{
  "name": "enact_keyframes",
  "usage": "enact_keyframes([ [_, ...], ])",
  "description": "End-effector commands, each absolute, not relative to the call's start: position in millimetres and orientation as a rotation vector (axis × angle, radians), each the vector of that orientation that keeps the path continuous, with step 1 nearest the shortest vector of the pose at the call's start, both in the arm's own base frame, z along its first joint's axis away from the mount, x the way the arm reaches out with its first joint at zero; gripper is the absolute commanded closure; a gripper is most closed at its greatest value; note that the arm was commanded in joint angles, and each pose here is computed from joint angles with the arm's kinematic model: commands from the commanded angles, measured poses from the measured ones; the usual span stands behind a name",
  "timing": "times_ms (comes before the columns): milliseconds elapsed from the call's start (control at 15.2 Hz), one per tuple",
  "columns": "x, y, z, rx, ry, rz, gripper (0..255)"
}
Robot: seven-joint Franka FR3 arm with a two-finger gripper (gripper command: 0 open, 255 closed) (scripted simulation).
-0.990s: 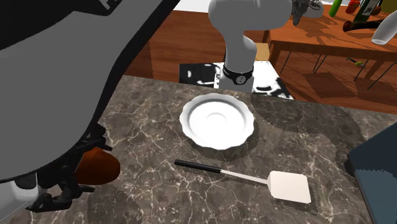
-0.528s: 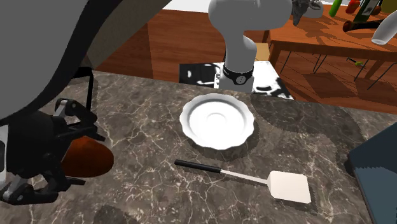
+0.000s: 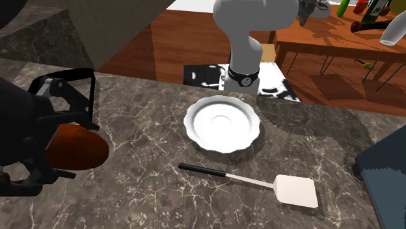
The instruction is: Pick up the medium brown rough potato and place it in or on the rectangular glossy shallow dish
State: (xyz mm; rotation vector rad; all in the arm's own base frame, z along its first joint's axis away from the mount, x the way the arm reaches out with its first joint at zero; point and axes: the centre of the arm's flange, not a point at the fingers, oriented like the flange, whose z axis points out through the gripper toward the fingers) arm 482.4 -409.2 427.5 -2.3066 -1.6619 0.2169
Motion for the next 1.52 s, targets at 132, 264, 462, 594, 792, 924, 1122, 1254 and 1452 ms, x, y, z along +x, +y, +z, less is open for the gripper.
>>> enact_keyframes([
  [132,482,-410,444,-2.307,-1.662,0.217,255],
  [264,461,-427,445,-2.306,-1.662,0.217,255],
  [462,430,-451,445,-2.306,-1.662,0.217,255],
  [594,410,-468,446,-2.306,-1.662,0.217,255],
  [792,379,-492,447,-2.306,-1.662,0.217,255],
  [924,358,-509,447,-2.306,-1.662,0.217,255],
  [1122,327,-533,448,-2.306,-1.662,0.217,255],
  [1254,306,-549,448,-2.306,-1.662,0.217,255],
  [1452,275,-574,449,-2.306,-1.662,0.217,255],
])
